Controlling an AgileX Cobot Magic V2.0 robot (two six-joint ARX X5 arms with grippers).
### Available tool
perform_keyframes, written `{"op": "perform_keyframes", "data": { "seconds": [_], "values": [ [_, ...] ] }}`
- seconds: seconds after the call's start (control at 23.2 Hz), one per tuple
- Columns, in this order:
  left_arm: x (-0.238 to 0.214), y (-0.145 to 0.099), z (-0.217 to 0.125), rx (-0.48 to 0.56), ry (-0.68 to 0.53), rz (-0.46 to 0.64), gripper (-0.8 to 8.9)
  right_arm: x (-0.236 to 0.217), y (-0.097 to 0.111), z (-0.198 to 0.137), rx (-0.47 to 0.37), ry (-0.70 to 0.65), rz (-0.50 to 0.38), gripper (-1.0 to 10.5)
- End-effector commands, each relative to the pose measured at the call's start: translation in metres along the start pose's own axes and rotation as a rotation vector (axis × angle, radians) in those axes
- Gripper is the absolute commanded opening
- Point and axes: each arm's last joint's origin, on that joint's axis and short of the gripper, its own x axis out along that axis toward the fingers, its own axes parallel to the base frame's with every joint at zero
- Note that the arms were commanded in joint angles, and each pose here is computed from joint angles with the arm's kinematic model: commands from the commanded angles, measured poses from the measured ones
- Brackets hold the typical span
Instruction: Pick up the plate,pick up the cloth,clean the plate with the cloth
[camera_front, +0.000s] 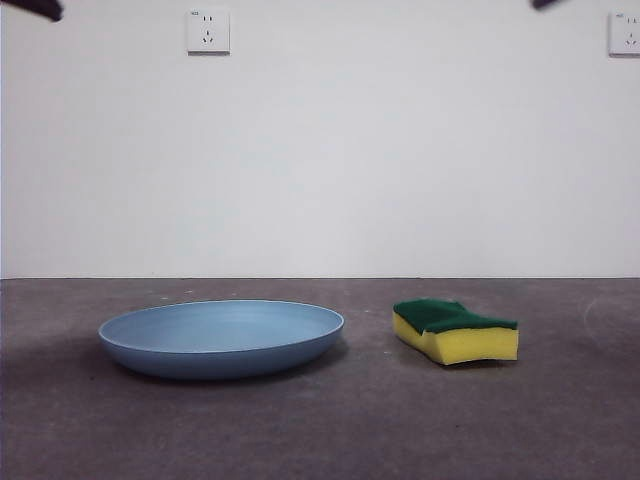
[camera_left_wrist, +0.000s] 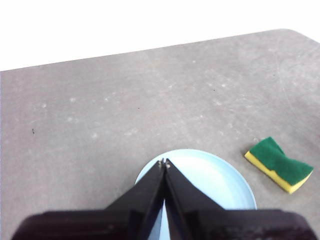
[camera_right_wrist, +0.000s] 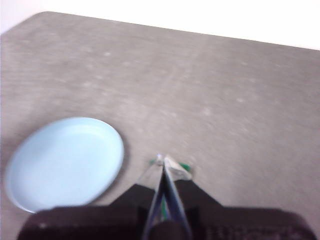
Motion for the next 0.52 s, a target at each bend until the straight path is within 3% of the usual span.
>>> {"op": "perform_keyframes", "data": {
  "seconds": [0.04,0.17,0.3,0.52],
  "values": [
    [-0.008,0.001,-0.026,0.01,-0.058,-0.01,-0.06,0.0,-0.001,-0.028,-0.006,-0.012,-0.033,-0.1],
    [-0.015,0.002,-0.041,0.003,-0.094,-0.012,-0.06,-0.002,-0.003,-0.042,0.015,-0.004,-0.043,-0.1],
    [-0.019,0.002,-0.046,0.003,-0.059,-0.01,-0.03,-0.002,-0.004,-0.044,0.054,0.019,-0.049,0.0],
    [-0.015,0.003,-0.049,0.004,-0.011,-0.006,-0.03,-0.003,-0.004,-0.045,0.051,0.028,-0.048,0.0]
  ]
}}
